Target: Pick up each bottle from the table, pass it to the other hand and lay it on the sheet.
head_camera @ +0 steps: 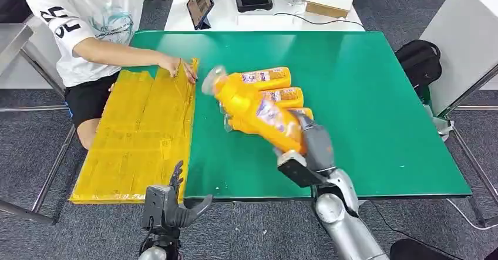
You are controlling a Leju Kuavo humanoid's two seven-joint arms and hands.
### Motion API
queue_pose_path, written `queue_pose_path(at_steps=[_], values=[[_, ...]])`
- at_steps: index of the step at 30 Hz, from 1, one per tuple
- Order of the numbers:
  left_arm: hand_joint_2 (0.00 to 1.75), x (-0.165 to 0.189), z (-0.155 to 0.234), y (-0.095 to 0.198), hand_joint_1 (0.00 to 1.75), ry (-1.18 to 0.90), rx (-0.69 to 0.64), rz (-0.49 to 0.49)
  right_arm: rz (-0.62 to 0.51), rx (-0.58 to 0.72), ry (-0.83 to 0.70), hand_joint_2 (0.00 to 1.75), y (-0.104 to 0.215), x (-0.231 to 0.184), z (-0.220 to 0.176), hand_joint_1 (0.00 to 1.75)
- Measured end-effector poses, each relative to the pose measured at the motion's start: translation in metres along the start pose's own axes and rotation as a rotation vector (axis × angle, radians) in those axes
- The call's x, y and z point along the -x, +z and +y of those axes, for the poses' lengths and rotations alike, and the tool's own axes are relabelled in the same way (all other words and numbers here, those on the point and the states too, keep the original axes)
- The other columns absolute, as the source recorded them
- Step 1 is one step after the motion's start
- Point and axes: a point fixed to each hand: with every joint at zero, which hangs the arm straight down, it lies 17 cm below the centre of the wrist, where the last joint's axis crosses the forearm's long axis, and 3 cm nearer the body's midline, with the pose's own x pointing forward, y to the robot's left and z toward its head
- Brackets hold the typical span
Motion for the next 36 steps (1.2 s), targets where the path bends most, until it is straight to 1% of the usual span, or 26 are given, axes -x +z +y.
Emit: queue_pose_path(at_steps=[3,6,8,10,15,20,22,28,36], values=[[1.75,-0.001,0.001,0.0,0.0,0.013,-0.009,-0.003,-0.033,0.138,-0.032,1.75,-0.001,-0.014,-0.032,1.75],[1.75,-0.002,0.0,0.0,0.0,0.053,-0.008,0.001,-0.053,0.193,-0.05,1.75,0.001,-0.022,-0.044,1.75],[1.75,-0.006,-0.004,-0.001,0.0,0.129,0.01,-0.001,-0.081,0.213,-0.067,1.75,0.005,-0.029,-0.048,1.75],[1.75,-0.016,-0.011,-0.001,0.0,0.209,0.038,-0.018,-0.104,0.204,-0.082,1.75,0.009,-0.035,-0.045,1.75],[1.75,-0.04,-0.02,-0.004,0.0,0.308,0.083,-0.064,-0.112,0.183,-0.103,1.75,0.017,-0.038,-0.037,1.75],[1.75,-0.08,-0.03,-0.002,0.0,0.451,0.159,-0.142,-0.118,0.128,-0.151,1.75,0.033,-0.041,-0.014,1.75],[1.75,-0.093,-0.032,-0.003,0.0,0.469,0.175,-0.169,-0.113,0.106,-0.167,1.75,0.04,-0.04,-0.004,1.75],[1.75,-0.117,-0.035,-0.002,0.0,0.476,0.209,-0.226,-0.095,0.048,-0.203,1.75,0.052,-0.043,0.026,1.75],[1.75,-0.124,-0.036,0.001,0.0,0.469,0.218,-0.245,-0.06,0.007,-0.247,1.75,0.056,-0.045,0.051,1.75]])
